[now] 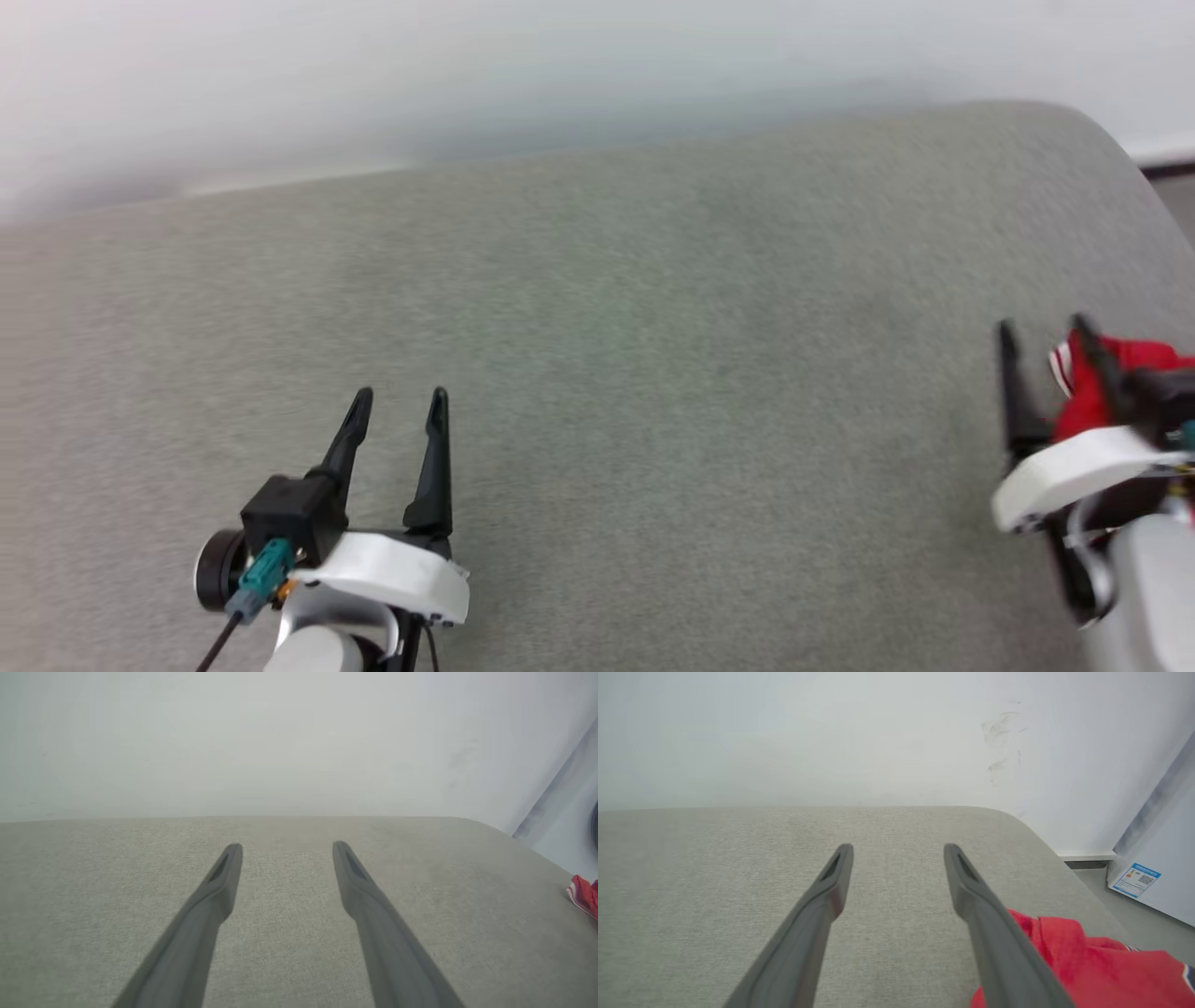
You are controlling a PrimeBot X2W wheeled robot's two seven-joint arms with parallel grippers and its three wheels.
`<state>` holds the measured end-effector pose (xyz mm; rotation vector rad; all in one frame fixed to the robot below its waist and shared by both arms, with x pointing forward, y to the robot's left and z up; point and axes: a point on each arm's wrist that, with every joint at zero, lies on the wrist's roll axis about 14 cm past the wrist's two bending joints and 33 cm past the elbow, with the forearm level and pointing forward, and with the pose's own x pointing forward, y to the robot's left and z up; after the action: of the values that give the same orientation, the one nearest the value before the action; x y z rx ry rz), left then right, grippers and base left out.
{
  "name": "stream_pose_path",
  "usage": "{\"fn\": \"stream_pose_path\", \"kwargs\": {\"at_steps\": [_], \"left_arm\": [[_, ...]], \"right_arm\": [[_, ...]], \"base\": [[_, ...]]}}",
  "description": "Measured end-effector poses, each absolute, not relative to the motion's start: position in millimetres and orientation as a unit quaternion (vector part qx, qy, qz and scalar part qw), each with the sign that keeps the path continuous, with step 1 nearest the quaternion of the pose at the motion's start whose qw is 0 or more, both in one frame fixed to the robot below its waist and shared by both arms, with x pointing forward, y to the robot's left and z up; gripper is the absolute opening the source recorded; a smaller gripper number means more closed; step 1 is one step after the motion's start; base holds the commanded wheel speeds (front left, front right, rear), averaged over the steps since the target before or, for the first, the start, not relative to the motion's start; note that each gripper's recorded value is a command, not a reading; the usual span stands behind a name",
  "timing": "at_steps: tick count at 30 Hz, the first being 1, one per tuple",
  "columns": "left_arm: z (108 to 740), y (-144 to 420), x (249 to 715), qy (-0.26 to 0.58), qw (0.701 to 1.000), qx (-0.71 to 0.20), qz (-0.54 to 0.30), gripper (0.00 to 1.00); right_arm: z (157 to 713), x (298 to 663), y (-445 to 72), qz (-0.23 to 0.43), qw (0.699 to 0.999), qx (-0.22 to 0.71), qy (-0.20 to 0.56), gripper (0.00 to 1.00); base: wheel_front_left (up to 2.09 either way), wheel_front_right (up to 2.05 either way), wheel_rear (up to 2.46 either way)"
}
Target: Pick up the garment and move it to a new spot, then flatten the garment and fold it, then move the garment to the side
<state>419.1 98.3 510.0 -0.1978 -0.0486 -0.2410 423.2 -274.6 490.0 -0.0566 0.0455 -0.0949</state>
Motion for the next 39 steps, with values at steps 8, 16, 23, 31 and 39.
{"fn": "stream_pose_path", "kwargs": {"at_steps": [8,16,23,31,39], "left_arm": [[516,143,385,-0.034,0.995,-0.081,-0.055,1.00],[514,166,354,-0.033,0.997,-0.067,-0.031,1.00],[513,169,345,-0.035,0.997,-0.062,-0.026,1.00],[513,168,345,-0.037,0.998,-0.049,-0.031,1.00],[517,168,347,-0.044,0.998,-0.044,-0.030,1.00]], "right_arm": [[508,412,-190,0.050,0.999,0.006,-0.005,1.00],[521,378,-172,0.065,0.998,0.017,-0.020,1.00],[524,359,-164,0.069,0.997,0.023,-0.014,1.00],[533,356,-160,0.072,0.997,0.024,-0.020,1.00],[533,355,-159,0.071,0.997,0.026,-0.019,1.00]], "base": [[0.00,0.00,0.00],[0.00,0.00,0.00],[0.00,0.00,0.00],[0.00,0.00,0.00],[0.00,0.00,0.00]]}}
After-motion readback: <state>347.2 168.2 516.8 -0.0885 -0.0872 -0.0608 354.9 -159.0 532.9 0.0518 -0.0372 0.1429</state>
